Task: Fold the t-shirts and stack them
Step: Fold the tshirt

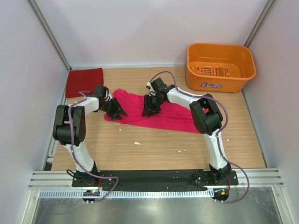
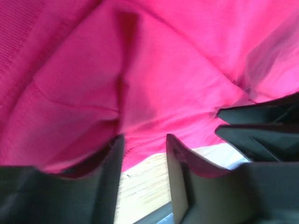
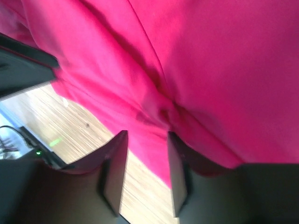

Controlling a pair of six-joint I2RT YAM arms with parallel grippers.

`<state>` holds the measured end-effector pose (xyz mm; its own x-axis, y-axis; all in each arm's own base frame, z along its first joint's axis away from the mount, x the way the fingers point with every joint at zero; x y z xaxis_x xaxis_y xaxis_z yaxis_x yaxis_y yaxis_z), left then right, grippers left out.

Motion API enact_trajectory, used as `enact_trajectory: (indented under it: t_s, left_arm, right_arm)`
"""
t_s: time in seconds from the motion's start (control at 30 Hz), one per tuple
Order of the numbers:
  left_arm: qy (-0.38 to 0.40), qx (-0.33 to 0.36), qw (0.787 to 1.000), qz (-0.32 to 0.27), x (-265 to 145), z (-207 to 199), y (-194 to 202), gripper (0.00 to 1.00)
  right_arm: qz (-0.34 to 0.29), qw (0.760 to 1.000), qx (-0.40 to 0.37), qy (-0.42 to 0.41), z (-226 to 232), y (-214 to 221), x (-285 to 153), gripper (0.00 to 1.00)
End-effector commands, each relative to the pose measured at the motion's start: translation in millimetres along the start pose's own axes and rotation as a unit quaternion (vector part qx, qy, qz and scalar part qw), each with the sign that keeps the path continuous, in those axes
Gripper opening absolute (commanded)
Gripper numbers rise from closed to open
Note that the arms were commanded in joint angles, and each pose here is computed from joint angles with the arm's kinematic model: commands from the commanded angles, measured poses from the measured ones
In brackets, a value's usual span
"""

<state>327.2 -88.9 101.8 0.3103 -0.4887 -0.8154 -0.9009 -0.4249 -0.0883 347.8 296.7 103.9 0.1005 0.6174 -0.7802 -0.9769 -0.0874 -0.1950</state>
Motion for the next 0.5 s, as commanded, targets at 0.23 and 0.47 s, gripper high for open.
enact_trajectory:
  t_s: [0.23,0.47]
  left_arm:
    - [-0.001,0.069,0.991,-0.113,-47,-73,-14,0.56]
    - [-0.072,0.000,0.988,-0.138,-6,-82,-17,0.54]
  right_arm:
    - [-0.101,0.984,-0.049,0.137,-1,12,-127,0.70]
    - [-0.139,0.969,0.055,0.195,-84,22,-167,0.75]
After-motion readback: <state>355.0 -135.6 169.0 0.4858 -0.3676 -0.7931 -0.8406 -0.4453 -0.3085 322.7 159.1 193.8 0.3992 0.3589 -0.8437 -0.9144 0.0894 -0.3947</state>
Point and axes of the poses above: each gripper's point midway between its finger pads, its own x axis out along the fingers, its own z axis along the line the jaws close on, y = z × x, the point moved 9 cm from there along -x, back along the fingers, and after that the axes turned 3 degrees about x, right-handed, at the moved point
